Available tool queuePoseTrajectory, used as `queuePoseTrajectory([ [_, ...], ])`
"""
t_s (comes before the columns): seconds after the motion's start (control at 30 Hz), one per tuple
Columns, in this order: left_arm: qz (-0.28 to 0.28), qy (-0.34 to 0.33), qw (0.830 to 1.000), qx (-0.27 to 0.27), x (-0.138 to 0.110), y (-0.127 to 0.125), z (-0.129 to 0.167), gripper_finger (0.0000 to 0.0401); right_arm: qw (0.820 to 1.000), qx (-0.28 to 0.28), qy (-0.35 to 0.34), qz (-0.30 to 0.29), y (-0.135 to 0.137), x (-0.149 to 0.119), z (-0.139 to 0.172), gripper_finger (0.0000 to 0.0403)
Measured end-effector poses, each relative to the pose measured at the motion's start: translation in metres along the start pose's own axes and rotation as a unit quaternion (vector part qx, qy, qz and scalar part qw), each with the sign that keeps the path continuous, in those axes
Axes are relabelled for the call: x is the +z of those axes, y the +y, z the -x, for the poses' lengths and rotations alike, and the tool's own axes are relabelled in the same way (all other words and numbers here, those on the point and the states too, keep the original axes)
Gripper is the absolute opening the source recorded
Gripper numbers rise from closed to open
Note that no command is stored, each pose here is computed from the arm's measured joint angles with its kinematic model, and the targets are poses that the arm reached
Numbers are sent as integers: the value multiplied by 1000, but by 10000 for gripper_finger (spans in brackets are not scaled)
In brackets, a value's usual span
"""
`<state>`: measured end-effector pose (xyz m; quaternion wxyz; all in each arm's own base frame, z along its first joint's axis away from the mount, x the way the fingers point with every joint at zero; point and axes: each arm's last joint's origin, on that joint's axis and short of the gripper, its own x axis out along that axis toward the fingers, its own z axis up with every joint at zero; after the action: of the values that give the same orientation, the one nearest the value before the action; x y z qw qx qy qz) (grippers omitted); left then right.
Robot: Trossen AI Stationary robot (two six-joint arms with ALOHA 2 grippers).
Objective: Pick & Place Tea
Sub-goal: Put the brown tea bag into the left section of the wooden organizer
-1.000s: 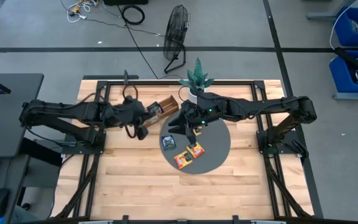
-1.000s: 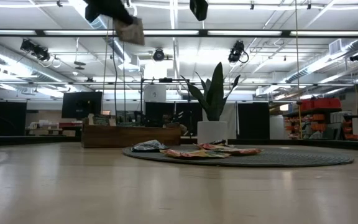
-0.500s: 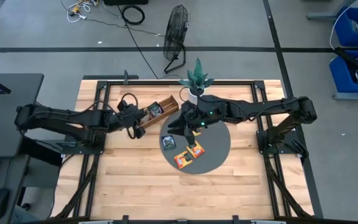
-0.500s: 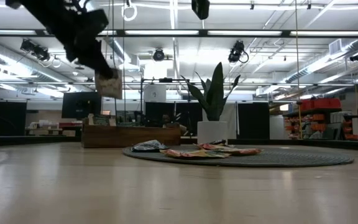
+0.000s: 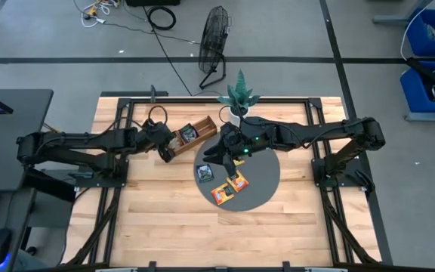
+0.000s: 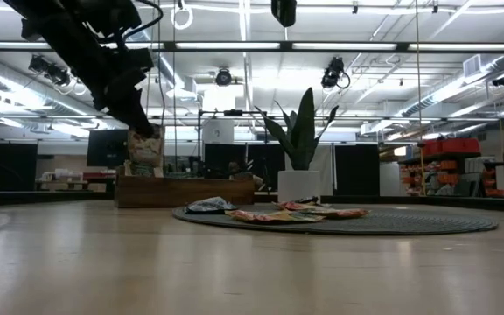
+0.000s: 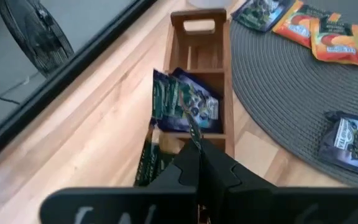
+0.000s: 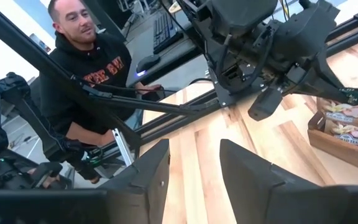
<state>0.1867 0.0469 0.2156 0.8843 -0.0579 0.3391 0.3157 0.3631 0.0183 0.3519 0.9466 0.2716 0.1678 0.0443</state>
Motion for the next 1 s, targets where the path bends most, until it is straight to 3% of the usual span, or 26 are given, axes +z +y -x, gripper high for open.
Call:
queuePoseTrajectory([
  [0.47,-14,-8,1000,4,3,5,-5,2,1000,-8,-5,-1,0,0,0,148],
  [1.0,15,-14,1000,-7,-34,2,-22,2,1000,-8,-5,-7,-1,0,0,148],
])
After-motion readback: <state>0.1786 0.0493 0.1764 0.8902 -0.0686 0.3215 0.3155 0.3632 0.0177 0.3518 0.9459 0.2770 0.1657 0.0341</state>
